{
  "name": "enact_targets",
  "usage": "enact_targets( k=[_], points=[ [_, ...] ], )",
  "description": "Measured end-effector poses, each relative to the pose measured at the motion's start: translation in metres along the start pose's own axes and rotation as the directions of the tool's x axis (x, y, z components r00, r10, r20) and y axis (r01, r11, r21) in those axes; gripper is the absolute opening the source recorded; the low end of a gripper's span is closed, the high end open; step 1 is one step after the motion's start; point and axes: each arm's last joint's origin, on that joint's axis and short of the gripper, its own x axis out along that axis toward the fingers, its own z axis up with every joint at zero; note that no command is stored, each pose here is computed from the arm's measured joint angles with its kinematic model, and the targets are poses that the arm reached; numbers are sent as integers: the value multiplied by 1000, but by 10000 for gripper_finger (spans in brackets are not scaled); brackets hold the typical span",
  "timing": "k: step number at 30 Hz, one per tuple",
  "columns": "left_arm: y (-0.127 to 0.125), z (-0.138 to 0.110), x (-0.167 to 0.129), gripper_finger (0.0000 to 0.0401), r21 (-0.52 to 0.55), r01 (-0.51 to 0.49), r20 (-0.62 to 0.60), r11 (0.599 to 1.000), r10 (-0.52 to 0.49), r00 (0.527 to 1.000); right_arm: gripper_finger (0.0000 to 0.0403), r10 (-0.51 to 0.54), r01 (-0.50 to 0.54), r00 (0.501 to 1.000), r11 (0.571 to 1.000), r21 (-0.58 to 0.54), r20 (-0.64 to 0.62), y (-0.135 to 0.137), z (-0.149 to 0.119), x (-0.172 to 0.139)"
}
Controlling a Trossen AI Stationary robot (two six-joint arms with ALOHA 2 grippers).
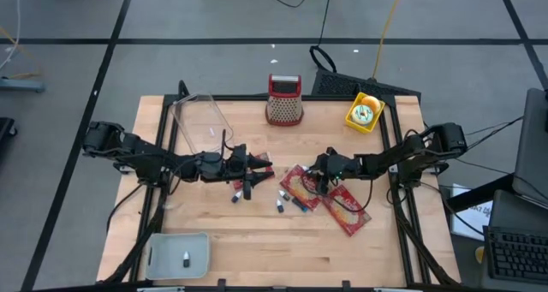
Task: Pick & Place Food Item
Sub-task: Put the top green food coloring bottle into the gray bin
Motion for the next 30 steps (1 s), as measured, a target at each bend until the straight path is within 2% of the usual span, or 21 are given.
enact_targets(
  k=[9,22,25,30],
  points=[
    [0,0,0,173,1,-1,-3,1000,1,1000,130,-34,34,999,999,0,-14,-8,0,1],
    [0,0,0,173,2,-2,-4,1000,2,1000,128,-59,53,997,993,-108,-48,-13,-2,1],
    [0,0,0,173,2,-2,-4,1000,2,1000,113,-59,52,997,990,-128,-51,-13,-2,1],
    [0,0,0,173,2,-2,-4,1000,2,1000,64,-57,49,997,986,-157,-48,-13,-2,1]
  ],
)
